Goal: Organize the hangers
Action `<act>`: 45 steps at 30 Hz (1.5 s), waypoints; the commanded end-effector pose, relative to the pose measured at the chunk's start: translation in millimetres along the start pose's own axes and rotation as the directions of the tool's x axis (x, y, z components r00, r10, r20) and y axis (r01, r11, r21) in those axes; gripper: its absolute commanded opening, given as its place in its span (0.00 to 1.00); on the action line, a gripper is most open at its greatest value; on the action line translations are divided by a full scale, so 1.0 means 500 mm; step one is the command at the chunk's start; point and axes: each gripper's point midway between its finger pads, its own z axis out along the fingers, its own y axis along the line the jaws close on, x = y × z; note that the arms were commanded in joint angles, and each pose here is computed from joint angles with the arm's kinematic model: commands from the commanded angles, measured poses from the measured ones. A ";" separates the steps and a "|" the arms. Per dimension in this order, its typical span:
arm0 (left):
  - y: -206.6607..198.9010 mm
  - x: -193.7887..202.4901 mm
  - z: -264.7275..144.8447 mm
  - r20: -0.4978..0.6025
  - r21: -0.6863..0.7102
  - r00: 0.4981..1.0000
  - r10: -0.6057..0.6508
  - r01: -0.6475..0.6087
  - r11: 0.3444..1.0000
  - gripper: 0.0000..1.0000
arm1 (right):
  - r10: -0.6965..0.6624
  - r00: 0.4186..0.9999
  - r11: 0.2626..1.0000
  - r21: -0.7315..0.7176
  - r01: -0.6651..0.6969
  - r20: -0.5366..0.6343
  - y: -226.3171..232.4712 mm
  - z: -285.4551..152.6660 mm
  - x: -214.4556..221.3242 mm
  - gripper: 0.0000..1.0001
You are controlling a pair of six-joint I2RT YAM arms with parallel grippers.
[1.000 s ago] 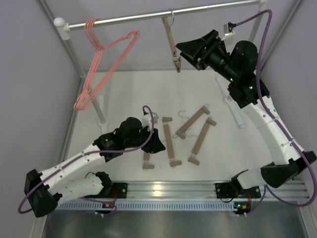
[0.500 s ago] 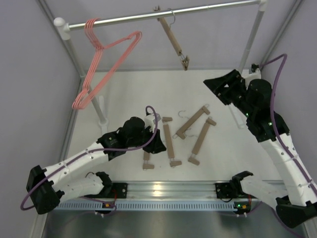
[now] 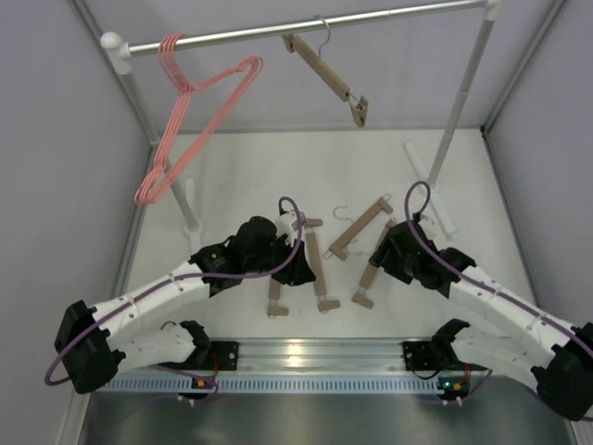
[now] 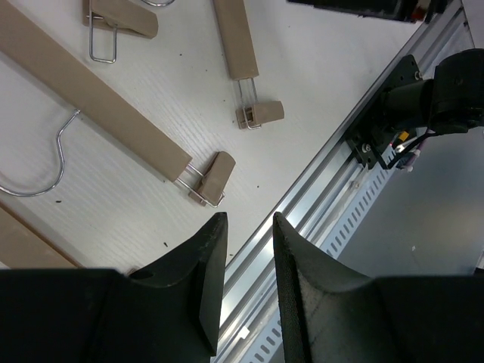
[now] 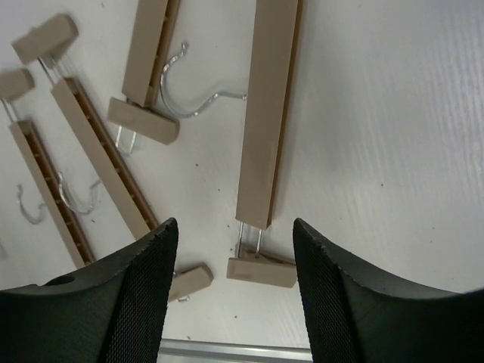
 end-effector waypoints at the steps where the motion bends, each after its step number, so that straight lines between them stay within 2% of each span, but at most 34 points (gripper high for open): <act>1: -0.015 -0.015 0.009 0.028 0.042 0.999 0.016 -0.017 0.999 0.35 | -0.014 0.997 0.998 0.070 0.009 0.073 0.015 0.016 0.009 0.59; 12: -0.011 -0.009 0.007 0.026 0.041 0.999 0.023 -0.024 0.999 0.35 | -0.061 0.997 0.978 0.201 0.052 0.037 0.018 0.103 0.091 0.55; 23: -0.005 -0.002 0.009 0.019 0.036 1.000 0.015 -0.015 0.999 0.36 | -0.113 0.993 0.959 0.266 0.098 0.043 0.020 0.145 0.092 0.50; 26: -0.002 0.002 0.009 0.017 0.031 1.000 0.013 -0.014 0.999 0.35 | -0.119 0.992 0.951 0.291 0.106 0.029 0.000 0.155 0.104 0.47; 29: 0.001 0.003 0.008 0.019 0.027 1.000 0.013 -0.014 1.000 0.35 | -0.106 0.994 0.952 0.293 0.094 0.028 -0.013 0.156 0.110 0.40; 31: 0.000 0.004 0.007 0.020 0.028 1.000 0.014 -0.014 1.000 0.36 | -0.102 0.994 0.952 0.292 0.089 0.029 -0.025 0.154 0.112 0.31; 32: 0.003 0.005 0.009 0.018 0.023 1.000 0.011 -0.011 1.000 0.35 | -0.100 0.995 0.952 0.293 0.087 0.028 -0.033 0.152 0.113 0.19; 36: 0.006 0.007 0.011 0.014 0.017 1.000 0.009 -0.009 1.000 0.36 | -0.109 0.994 0.955 0.279 0.098 0.025 -0.041 0.141 0.113 0.04; 39: 0.006 0.005 0.011 0.016 0.017 1.000 0.011 -0.011 1.000 0.36 | -0.122 0.992 0.961 0.251 0.114 0.015 -0.038 0.128 0.113 0.00; 45: 0.005 0.003 0.014 0.015 0.014 1.000 0.009 -0.009 1.000 0.35 | -0.104 0.994 0.977 0.189 0.099 0.018 -0.044 0.080 0.103 0.00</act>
